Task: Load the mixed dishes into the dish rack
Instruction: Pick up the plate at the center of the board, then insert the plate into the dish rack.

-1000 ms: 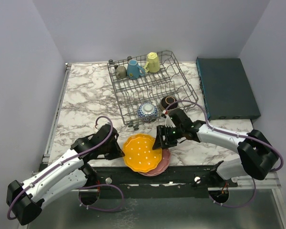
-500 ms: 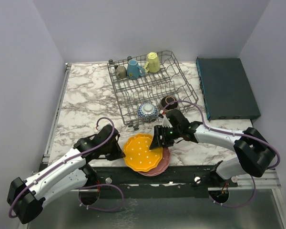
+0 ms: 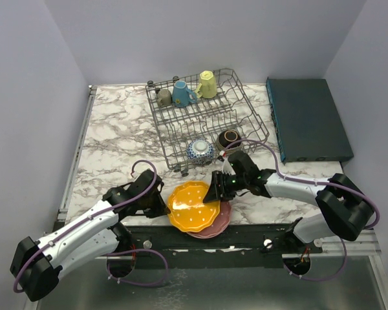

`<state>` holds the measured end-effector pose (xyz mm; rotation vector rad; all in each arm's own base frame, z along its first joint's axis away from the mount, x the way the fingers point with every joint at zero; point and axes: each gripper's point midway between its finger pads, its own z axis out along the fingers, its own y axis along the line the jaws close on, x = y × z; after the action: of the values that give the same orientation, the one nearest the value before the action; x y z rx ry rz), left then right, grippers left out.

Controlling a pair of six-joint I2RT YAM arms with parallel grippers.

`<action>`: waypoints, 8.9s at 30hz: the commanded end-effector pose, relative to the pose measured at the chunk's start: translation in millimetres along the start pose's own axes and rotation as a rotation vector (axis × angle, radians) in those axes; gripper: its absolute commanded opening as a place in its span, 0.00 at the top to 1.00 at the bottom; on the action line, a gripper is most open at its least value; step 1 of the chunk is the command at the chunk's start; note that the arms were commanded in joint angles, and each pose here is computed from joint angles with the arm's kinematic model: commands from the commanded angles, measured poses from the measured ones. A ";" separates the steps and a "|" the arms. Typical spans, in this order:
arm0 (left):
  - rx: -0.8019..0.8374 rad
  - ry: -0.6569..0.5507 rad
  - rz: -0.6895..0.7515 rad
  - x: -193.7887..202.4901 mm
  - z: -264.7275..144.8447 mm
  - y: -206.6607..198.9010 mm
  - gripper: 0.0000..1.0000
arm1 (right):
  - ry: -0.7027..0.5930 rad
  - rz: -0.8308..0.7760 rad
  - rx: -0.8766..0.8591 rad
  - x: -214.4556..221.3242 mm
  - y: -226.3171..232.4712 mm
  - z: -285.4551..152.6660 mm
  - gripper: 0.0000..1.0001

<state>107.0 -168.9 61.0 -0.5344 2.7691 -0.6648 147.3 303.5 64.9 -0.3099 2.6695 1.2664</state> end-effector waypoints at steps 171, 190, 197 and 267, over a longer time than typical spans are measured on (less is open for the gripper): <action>0.196 -0.537 0.512 -105.3 -99.5 -83.7 0.26 | -0.961 -0.542 1.029 -445.1 -39.5 -236.6 1.00; 0.187 -0.546 0.497 -110.1 -100.1 -81.5 0.26 | -0.921 -0.522 1.064 -440.2 -67.9 -217.1 1.00; 0.189 -0.555 0.491 -111.7 -102.4 -81.2 0.26 | -0.888 -0.507 1.051 -436.8 -79.3 -202.8 1.00; 0.189 -0.525 0.453 -123.5 -94.2 -77.2 0.26 | -0.923 -0.392 0.859 -419.4 -49.3 -200.8 0.23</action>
<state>211.5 -145.0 199.7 -0.0384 2.1920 -0.5564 557.8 159.3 194.2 -0.1114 2.0269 -0.0905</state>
